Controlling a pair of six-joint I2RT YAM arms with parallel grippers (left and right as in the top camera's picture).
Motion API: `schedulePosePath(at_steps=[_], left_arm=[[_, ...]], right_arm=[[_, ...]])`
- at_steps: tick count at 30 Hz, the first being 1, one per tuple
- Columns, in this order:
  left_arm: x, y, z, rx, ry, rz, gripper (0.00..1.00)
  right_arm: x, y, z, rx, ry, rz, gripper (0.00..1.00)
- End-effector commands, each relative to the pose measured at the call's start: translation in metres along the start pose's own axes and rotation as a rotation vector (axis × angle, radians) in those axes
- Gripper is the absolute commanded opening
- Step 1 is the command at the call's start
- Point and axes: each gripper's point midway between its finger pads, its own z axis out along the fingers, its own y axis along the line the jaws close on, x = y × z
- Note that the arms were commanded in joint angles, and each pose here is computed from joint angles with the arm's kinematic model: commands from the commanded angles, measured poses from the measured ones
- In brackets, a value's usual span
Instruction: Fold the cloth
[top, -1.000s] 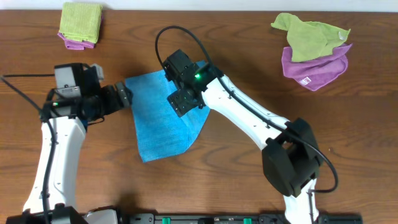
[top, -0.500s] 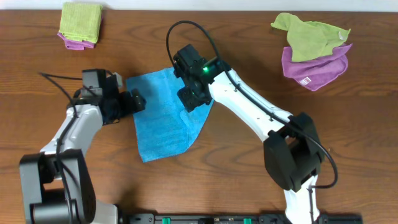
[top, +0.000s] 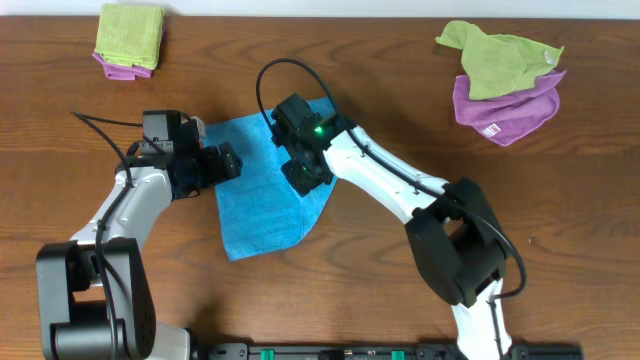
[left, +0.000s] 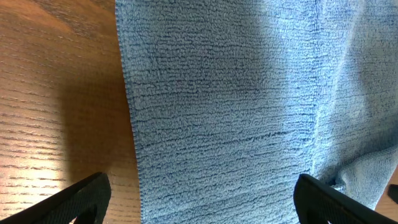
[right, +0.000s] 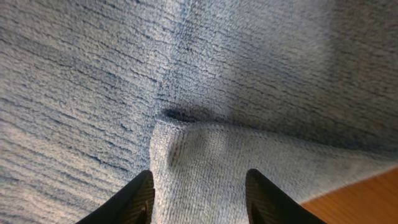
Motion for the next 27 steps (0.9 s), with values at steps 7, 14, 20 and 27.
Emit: schedulePosePath(at_steps=[7, 14, 20, 27], left_arm=[[0.002, 0.002, 0.002, 0.000, 0.008, -0.017, 0.95], [0.003, 0.002, 0.002, -0.002, 0.014, -0.026, 0.95], [0.005, 0.003, 0.002, -0.004, 0.020, -0.028, 0.95], [0.008, 0.004, 0.002, -0.008, 0.031, -0.033, 0.95]], right_arm=[[0.004, 0.017, 0.017, -0.025, 0.012, -0.033, 0.42], [0.008, 0.018, 0.029, -0.032, 0.038, -0.030, 0.35], [0.008, 0.017, 0.030, -0.030, 0.039, -0.011, 0.01], [0.010, -0.002, -0.009, 0.046, 0.084, 0.057, 0.01]])
